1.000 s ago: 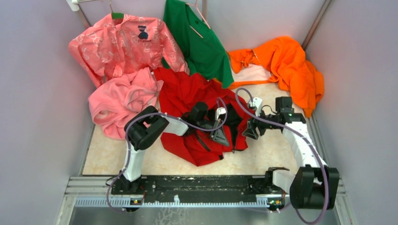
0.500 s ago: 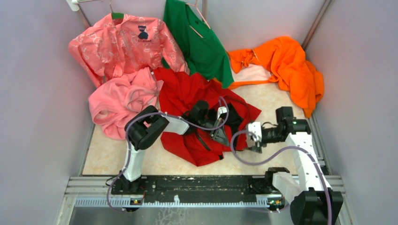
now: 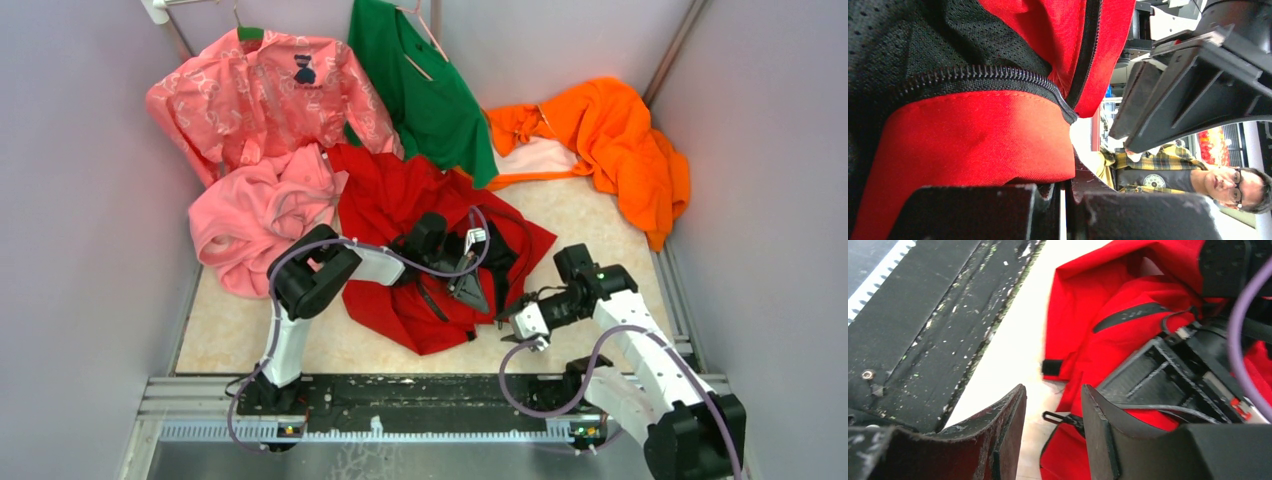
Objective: Zip up the jacket
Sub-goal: Adjust the jacket at the center of the board.
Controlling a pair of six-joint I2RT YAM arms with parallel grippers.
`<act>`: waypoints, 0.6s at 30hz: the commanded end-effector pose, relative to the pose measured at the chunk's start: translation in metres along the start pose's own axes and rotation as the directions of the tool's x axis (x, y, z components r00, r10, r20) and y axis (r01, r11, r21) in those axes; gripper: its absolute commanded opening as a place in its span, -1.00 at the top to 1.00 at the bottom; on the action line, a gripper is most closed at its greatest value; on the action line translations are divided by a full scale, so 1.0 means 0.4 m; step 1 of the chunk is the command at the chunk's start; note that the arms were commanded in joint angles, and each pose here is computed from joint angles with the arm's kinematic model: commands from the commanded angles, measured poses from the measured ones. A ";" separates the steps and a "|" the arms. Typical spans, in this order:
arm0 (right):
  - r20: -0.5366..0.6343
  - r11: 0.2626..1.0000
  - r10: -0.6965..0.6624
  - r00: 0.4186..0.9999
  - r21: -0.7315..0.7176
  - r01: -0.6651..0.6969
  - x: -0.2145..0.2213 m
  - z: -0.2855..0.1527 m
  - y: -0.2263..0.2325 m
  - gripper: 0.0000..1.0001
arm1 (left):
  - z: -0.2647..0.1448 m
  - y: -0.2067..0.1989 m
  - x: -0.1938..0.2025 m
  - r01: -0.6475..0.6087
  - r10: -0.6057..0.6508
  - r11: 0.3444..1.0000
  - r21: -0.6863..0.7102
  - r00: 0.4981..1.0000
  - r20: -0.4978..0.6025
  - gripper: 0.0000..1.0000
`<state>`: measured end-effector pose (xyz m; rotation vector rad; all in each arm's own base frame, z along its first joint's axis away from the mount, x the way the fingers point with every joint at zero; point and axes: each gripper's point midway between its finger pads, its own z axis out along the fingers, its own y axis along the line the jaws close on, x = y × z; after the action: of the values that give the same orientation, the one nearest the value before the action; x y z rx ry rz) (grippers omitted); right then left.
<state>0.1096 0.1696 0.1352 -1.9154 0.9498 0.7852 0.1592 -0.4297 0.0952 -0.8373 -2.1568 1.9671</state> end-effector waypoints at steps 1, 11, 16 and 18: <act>-0.020 0.998 -0.049 0.999 -0.044 0.048 0.013 0.015 0.037 0.11 | -0.001 0.001 -0.010 -0.022 0.022 1.000 0.017 1.000 -0.019 1.00; -0.182 0.999 0.047 0.982 -0.009 -0.050 0.085 -0.007 0.039 0.28 | -0.005 0.001 -0.006 -0.024 0.024 1.000 0.002 0.999 -0.027 1.00; -0.172 0.996 0.083 0.982 -0.002 -0.084 0.063 -0.013 0.043 0.33 | -0.004 0.001 -0.006 -0.031 0.031 1.000 -0.004 0.999 -0.028 1.00; -0.110 0.996 0.079 0.991 -0.021 -0.082 0.028 -0.006 0.050 0.30 | -0.003 0.001 -0.008 -0.030 0.030 1.000 -0.004 0.999 -0.028 1.00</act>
<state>0.1092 0.1469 0.1004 -2.0103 1.1480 0.6759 0.1587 -0.4272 0.0890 -0.8400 -2.1668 1.9259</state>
